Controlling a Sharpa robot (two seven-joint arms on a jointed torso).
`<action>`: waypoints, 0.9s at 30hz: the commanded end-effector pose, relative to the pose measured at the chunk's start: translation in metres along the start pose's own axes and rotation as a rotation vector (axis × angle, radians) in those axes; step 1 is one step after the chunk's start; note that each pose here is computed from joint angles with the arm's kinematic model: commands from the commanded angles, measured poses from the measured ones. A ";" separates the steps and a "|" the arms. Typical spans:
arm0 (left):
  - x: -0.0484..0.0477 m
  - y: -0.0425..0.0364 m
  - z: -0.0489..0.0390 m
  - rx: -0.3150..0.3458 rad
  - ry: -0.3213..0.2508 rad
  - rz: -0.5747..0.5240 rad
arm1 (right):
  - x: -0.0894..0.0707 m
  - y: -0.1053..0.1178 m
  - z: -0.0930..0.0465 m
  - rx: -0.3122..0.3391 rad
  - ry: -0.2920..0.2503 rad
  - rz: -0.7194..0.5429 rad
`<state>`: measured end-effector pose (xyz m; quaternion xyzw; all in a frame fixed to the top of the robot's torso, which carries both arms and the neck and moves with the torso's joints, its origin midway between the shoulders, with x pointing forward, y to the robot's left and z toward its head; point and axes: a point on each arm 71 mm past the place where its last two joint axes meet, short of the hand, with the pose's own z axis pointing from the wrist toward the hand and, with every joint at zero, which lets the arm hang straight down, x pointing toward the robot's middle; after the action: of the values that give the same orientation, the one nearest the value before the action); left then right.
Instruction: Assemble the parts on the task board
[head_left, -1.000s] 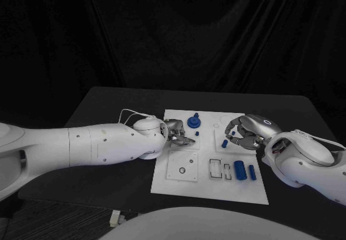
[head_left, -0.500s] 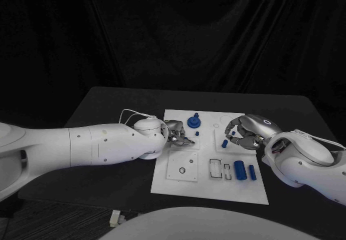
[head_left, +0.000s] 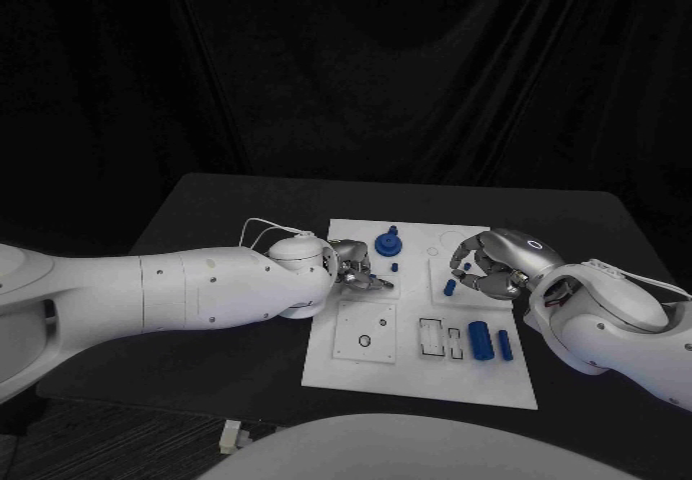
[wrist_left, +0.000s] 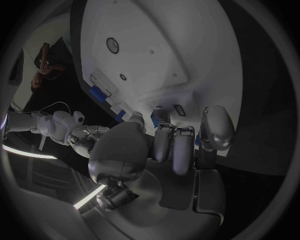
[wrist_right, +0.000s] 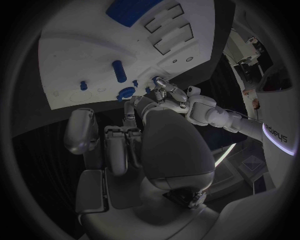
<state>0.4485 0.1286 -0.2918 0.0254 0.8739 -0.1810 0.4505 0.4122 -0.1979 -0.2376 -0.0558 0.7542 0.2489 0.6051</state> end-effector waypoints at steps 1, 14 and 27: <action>0.0006 -0.0034 -0.0001 0.019 -0.004 -0.009 | 0.001 0.000 -0.001 0.004 -0.002 -0.004; 0.0033 -0.0004 0.0005 -0.016 0.036 0.012 | 0.001 -0.001 -0.001 0.005 0.001 -0.005; -0.0011 -0.0048 -0.0045 0.039 -0.039 -0.030 | 0.000 -0.002 -0.002 0.007 -0.007 -0.003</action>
<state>0.4457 0.1296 -0.2913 0.0246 0.8756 -0.1789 0.4480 0.4119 -0.1998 -0.2376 -0.0550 0.7547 0.2475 0.6051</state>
